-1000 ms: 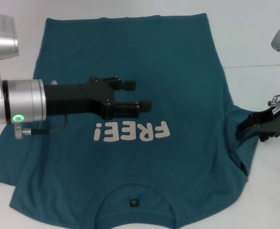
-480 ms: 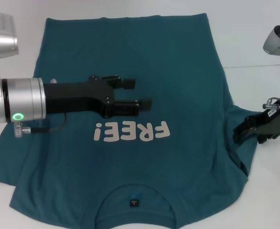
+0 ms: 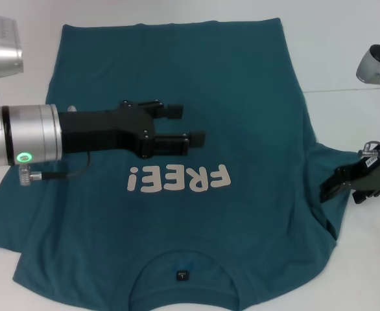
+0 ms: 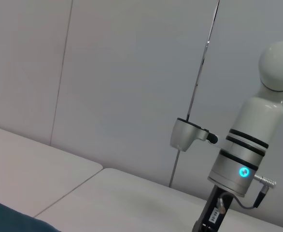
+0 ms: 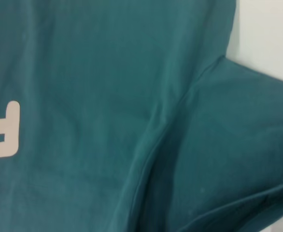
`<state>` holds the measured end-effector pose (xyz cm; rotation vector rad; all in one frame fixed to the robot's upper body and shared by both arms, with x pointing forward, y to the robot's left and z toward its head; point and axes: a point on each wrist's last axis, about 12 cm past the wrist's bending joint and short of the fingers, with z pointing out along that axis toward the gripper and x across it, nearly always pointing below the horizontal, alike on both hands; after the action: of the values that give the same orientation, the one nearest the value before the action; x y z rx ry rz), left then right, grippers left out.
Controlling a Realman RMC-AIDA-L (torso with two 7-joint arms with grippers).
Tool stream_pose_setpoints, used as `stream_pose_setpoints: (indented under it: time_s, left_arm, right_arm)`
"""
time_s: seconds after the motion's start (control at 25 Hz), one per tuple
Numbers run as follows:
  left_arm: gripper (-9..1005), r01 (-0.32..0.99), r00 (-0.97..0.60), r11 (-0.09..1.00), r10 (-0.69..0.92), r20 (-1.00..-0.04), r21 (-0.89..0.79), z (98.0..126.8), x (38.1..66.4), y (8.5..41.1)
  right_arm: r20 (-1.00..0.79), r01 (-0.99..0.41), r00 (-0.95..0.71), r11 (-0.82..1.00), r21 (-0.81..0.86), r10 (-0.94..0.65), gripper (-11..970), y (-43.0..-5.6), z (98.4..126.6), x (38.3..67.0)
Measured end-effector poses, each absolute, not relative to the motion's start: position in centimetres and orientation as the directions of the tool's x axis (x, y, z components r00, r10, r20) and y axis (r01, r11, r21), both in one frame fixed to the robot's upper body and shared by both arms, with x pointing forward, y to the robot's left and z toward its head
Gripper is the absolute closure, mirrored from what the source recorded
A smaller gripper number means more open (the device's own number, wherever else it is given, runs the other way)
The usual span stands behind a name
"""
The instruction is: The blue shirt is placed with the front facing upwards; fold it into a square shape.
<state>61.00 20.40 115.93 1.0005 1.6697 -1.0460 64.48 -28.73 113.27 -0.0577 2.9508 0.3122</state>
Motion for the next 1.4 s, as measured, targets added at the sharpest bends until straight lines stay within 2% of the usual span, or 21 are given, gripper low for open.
stream_pose_setpoints:
  time_s: [0.6, 0.84, 1.4]
  left_arm:
    - [152, 0.923, -0.27, 0.324, 0.154, -0.951, -0.209, 116.0, 61.1, 20.4]
    - [152, 0.919, -0.27, 0.335, 0.154, -0.951, -0.207, 115.9, 61.2, 20.4]
    - [152, 0.915, -0.273, 0.346, 0.152, -0.95, -0.208, 115.8, 61.3, 20.6]
  right_arm:
    - [-0.193, -0.076, -0.981, 0.978, 0.194, -0.038, 353, -28.1, 113.3, 64.8]
    - [-0.189, -0.079, -0.981, 0.977, 0.196, -0.041, 596, -28.0, 113.3, 64.8]
    - [-0.194, -0.146, -0.975, 0.968, 0.205, -0.106, 852, -26.7, 113.3, 64.7]
